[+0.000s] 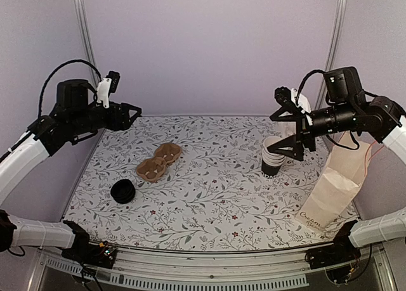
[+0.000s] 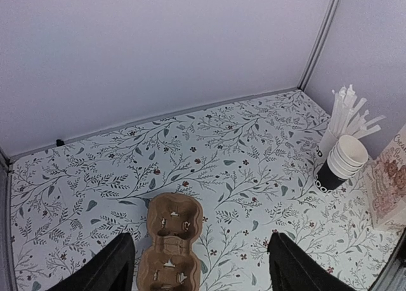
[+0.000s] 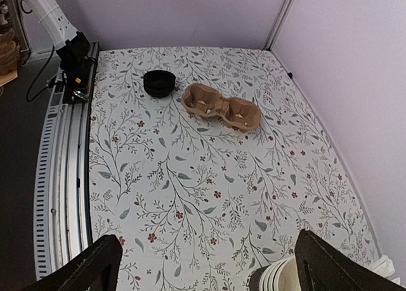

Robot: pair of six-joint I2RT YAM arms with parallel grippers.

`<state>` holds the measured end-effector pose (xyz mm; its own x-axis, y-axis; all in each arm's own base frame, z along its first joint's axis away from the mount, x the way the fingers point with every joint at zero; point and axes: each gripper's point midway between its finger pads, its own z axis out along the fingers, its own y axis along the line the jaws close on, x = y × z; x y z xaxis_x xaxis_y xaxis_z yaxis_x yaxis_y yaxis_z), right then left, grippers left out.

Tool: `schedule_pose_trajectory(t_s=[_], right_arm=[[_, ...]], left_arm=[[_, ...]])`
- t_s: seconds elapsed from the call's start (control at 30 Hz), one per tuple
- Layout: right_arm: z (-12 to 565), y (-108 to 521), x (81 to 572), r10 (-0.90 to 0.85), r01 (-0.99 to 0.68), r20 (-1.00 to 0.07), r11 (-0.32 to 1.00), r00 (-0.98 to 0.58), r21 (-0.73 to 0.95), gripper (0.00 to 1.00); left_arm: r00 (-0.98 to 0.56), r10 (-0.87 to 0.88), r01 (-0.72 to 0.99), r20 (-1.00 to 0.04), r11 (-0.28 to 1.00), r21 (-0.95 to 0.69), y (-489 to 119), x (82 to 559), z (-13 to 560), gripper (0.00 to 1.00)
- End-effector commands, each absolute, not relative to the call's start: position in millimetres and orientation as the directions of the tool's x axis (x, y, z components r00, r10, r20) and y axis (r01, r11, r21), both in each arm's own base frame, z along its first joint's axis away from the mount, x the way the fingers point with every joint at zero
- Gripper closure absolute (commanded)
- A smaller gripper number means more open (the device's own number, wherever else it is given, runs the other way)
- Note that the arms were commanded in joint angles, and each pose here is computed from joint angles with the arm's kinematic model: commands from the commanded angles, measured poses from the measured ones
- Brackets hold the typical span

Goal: Pack the takeout coffee

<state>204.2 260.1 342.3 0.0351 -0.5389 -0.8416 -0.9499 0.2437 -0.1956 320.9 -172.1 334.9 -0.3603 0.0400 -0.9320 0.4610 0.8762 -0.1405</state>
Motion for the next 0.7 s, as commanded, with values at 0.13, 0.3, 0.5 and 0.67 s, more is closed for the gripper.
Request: schedule_pose_trajectory(t_s=[0.13,0.3,0.5,0.67], right_arm=[[255,254,128,-0.658,-0.988,-0.751,-0.149,0.064,0.047,0.09],[191,227,102,-0.812,-0.976,-0.583,-0.148,0.028,0.159,0.18],[160,202,90,-0.876,-0.972,-0.483,-0.128,0.018,0.196,0.31],[115,164,99,-0.954,-0.991,-0.298,-0.067,0.029,0.119,0.4]], left_arm=[[-0.35,0.07,0.484,-0.934,0.867,-0.116,-177,319,326,0.25],[-0.367,0.082,0.482,-0.927,0.869,-0.114,-179,322,314,0.25],[-0.379,0.078,0.483,-0.922,0.867,-0.125,-183,328,306,0.25],[-0.387,0.081,0.489,-0.918,0.863,-0.13,-186,330,303,0.25]])
